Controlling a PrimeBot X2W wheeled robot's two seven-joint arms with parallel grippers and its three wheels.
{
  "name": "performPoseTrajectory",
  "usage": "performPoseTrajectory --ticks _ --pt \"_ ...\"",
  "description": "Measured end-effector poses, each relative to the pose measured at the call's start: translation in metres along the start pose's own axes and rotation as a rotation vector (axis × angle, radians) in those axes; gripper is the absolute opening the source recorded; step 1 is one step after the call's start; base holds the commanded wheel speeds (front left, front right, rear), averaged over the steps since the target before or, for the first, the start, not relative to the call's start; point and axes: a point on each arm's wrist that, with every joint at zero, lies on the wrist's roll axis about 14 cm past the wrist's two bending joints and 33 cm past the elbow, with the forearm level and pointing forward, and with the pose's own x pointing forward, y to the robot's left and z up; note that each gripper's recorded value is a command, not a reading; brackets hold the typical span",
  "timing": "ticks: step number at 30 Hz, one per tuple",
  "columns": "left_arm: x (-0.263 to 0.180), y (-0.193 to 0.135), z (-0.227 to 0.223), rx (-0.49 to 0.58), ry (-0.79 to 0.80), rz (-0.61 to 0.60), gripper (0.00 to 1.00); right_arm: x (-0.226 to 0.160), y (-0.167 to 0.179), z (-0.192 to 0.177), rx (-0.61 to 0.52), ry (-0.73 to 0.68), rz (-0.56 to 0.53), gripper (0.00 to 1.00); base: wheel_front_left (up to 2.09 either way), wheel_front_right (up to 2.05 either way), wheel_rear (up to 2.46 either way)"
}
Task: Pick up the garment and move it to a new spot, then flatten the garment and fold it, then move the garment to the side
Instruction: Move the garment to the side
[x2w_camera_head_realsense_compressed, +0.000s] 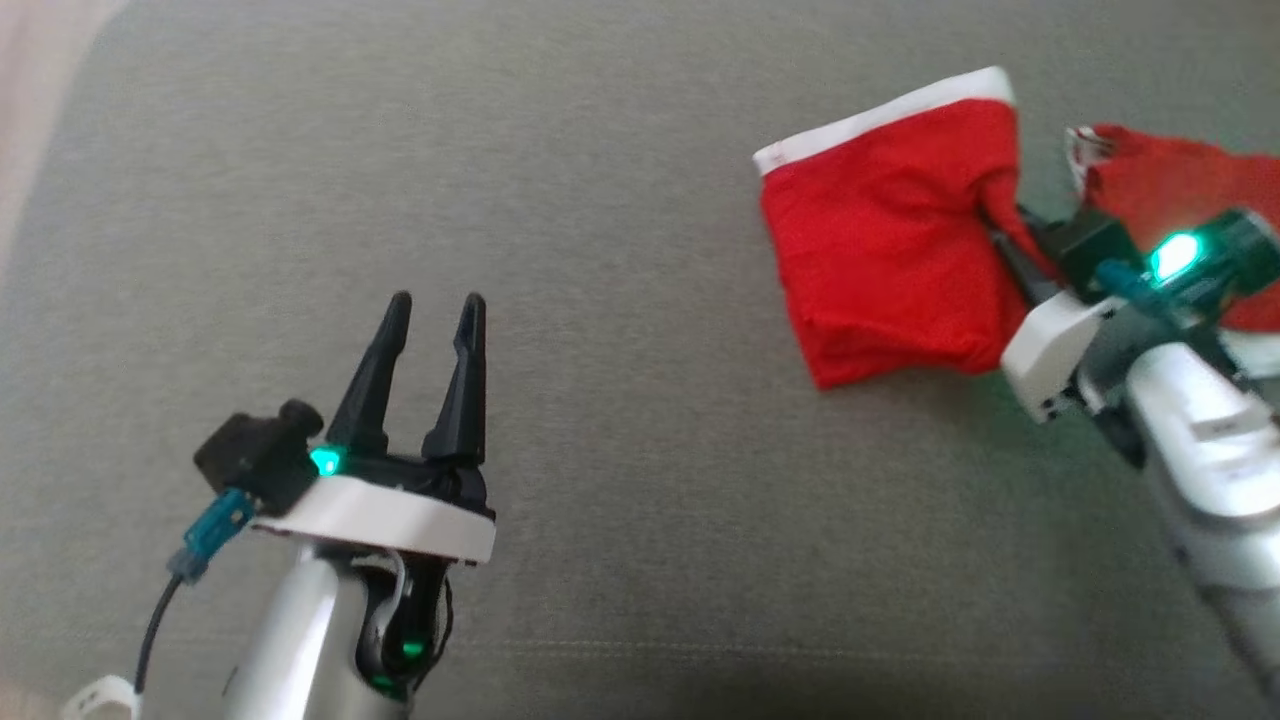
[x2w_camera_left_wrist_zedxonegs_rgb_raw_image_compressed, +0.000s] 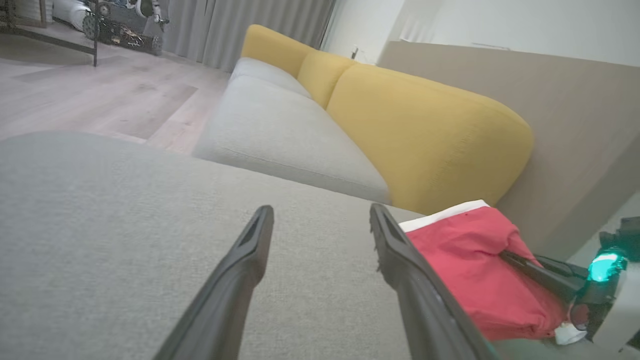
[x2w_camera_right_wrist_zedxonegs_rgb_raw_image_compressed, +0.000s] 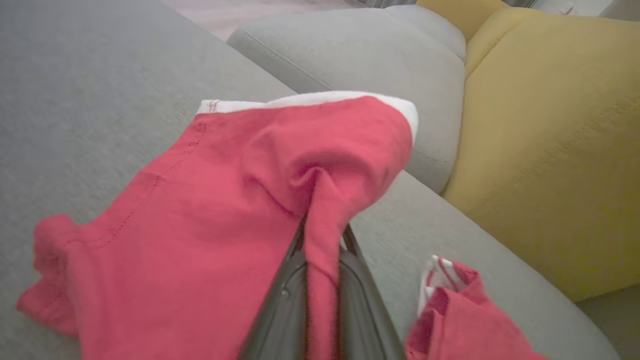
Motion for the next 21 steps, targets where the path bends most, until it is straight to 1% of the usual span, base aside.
performPoseTrajectory --ticks 5,12,16,21 --pt "0.023 -0.017 -0.014 -0.005 0.024 -0.071 1.00 -0.017 -0.044 -0.024 -0.070 0.074 -0.060 0.00 0.00 0.00 0.00" --pt "0.049 -0.031 -0.041 -0.017 0.069 -0.145 1.00 -0.042 -0.114 -0.053 -0.125 0.194 -0.171 0.00 0.00 0.00 0.00" --pt "0.060 -0.035 -0.055 -0.032 0.092 -0.166 1.00 -0.055 -0.135 -0.079 -0.139 0.290 -0.201 0.00 0.00 0.00 0.00" --pt "0.065 -0.034 -0.066 -0.043 0.113 -0.170 1.00 -0.067 -0.150 -0.104 -0.137 0.386 -0.223 0.00 0.00 0.00 0.00"
